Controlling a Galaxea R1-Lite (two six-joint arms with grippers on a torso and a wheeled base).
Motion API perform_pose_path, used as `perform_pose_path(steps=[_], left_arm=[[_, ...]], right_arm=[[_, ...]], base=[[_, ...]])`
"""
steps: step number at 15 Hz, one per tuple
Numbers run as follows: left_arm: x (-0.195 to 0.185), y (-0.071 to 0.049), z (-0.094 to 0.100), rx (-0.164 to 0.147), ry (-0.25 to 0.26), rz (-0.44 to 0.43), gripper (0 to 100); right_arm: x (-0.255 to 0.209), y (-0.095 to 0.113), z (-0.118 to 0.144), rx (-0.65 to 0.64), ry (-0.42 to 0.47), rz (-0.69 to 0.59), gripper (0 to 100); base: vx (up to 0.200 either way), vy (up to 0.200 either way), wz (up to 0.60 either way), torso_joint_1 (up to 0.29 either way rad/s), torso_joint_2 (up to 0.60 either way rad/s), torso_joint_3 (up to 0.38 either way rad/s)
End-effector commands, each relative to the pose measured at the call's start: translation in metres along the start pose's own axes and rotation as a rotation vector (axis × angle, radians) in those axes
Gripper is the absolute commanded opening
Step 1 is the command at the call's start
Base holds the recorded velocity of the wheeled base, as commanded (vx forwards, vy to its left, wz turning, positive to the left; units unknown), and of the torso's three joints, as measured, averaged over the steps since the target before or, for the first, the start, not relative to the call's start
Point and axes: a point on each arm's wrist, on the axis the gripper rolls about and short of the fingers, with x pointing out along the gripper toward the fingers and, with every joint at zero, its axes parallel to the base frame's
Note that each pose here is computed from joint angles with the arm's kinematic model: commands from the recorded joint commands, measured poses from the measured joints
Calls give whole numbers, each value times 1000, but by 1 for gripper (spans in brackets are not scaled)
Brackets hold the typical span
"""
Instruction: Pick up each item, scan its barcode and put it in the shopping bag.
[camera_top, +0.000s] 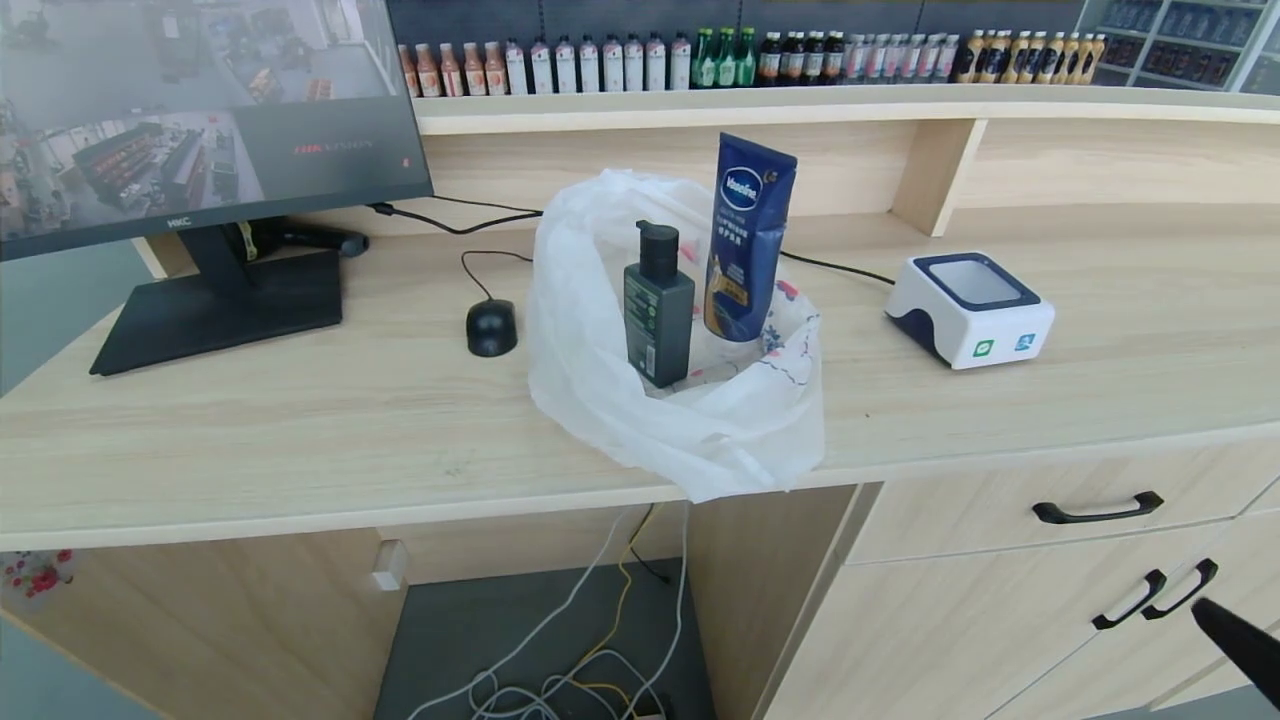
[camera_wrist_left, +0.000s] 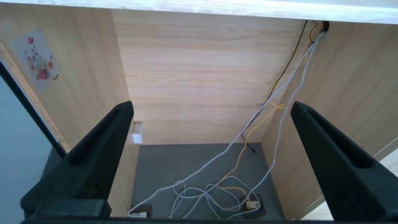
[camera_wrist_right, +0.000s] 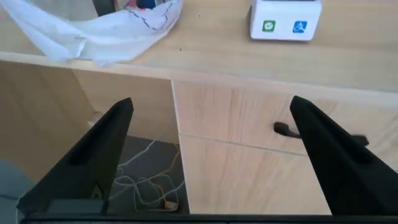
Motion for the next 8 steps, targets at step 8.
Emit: perform_pose_path(steps=[8], left_arm=[[0,0,0,0,-1,0,100]], right_arm=[[-70,2,-89,-31,-2,-18,100]], base=[[0,0,0,0,0,0]])
